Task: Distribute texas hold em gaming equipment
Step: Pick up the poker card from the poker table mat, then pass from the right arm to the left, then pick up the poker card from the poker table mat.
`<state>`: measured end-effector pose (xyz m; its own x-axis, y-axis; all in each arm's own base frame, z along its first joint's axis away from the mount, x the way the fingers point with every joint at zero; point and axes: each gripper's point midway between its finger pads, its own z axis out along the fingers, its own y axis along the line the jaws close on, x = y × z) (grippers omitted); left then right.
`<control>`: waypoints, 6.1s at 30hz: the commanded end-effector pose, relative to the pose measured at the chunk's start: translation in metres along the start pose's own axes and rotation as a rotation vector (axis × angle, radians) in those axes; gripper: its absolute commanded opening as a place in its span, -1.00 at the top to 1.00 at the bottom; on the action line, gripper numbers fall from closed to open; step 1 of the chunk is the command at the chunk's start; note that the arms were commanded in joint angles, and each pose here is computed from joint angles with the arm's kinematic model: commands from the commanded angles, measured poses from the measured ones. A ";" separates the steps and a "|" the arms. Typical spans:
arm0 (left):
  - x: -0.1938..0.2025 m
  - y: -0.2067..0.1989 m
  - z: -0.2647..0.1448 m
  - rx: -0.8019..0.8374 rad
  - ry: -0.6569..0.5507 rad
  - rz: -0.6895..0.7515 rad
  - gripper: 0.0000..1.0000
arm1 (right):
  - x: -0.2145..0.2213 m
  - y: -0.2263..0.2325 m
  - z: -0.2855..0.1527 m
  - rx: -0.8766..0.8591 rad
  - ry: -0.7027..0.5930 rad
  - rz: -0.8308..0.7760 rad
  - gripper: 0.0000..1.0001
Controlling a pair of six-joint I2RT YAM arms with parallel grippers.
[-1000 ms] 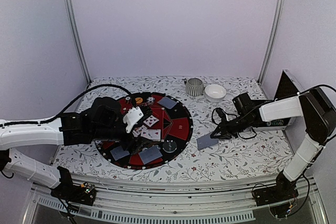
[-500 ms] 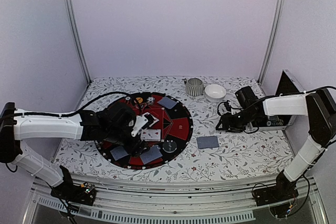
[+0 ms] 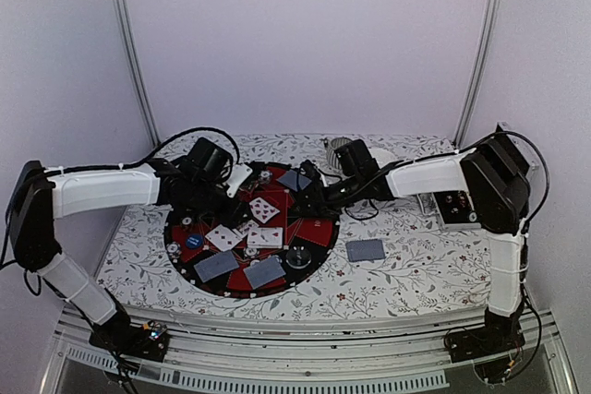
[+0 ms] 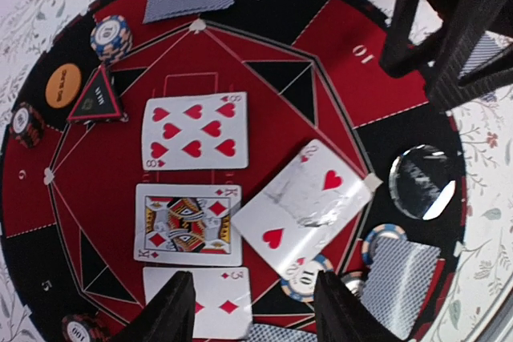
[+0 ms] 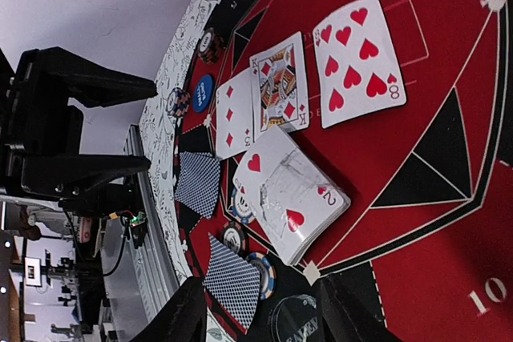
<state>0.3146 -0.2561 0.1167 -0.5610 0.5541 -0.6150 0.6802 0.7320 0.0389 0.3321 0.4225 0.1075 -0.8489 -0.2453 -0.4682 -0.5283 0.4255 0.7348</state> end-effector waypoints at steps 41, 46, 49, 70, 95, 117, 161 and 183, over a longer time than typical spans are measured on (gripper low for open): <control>0.057 -0.001 0.066 0.184 0.380 -0.441 0.21 | 0.040 -0.010 0.098 -0.218 0.144 0.170 0.08; 0.057 -0.002 0.066 0.193 0.374 -0.429 0.21 | 0.037 0.001 0.097 -0.269 0.142 0.183 0.20; 0.057 -0.003 0.065 0.198 0.367 -0.424 0.21 | 0.034 0.004 0.096 -0.282 0.137 0.184 0.28; 0.055 -0.002 0.061 0.247 0.305 -0.421 0.18 | 0.033 0.019 0.113 -0.342 0.141 0.183 0.53; -0.066 -0.007 -0.138 0.299 -0.262 -0.280 -0.22 | 0.005 0.103 -0.007 -0.217 0.035 -0.309 0.95; -0.018 -0.193 -0.157 0.906 -0.184 0.285 -0.96 | 0.116 0.209 -0.076 0.168 -0.276 -2.114 0.96; 0.006 -0.149 -0.100 0.396 -0.159 0.258 0.17 | 0.050 0.219 -0.139 0.272 -0.600 -1.702 -0.41; 0.130 -0.109 -0.066 -0.108 0.148 -0.148 0.34 | 0.096 0.069 0.002 0.072 0.022 0.006 0.30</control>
<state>0.1455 -0.2647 0.1102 -0.6261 0.5478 -0.5548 0.6625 0.7490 -0.0082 0.2317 0.4137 0.1304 -0.7945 -0.2554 -0.5510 -0.6006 0.4648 0.6506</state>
